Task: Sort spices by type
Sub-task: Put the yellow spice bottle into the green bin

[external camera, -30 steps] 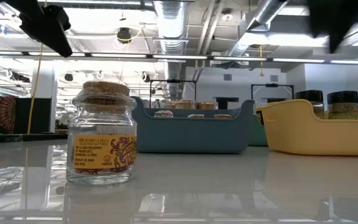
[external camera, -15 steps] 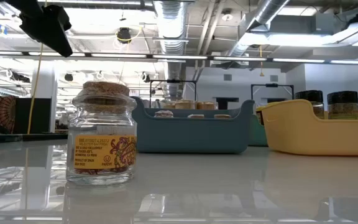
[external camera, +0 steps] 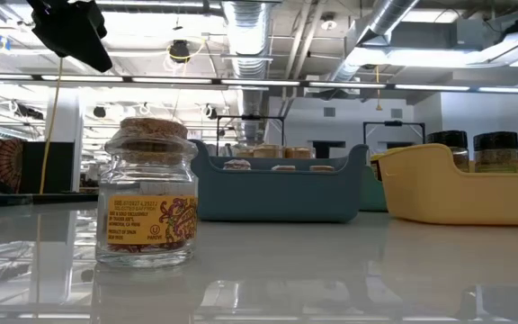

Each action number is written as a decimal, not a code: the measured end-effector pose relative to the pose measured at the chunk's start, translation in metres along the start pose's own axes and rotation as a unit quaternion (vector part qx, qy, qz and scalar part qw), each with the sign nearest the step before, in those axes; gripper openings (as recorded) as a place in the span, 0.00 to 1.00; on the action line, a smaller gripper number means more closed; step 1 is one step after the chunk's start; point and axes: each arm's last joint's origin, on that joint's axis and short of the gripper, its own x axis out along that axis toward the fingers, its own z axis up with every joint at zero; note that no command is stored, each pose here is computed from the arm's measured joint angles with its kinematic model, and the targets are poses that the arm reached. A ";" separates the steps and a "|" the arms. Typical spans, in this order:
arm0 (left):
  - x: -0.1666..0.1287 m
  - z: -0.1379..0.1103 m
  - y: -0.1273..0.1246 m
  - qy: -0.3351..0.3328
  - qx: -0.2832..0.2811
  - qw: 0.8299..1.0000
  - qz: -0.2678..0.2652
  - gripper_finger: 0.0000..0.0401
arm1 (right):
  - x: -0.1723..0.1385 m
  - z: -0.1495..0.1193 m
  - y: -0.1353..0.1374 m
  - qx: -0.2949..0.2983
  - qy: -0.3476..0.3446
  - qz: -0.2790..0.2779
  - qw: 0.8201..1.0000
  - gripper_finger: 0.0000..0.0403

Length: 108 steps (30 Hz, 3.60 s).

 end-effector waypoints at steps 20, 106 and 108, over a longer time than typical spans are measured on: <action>0.000 0.000 0.000 -0.002 -0.012 1.000 -0.001 0.76 | 0.032 -0.015 0.000 0.035 0.031 0.025 0.999 0.80; -0.047 -0.016 0.145 -0.236 -0.088 0.961 0.114 0.76 | -0.124 0.449 -0.143 -0.133 -0.125 -0.059 0.981 0.62; -0.047 -0.016 0.146 -0.237 -0.091 0.960 0.119 0.76 | -0.113 0.448 -0.142 -0.139 -0.117 -0.050 0.982 0.62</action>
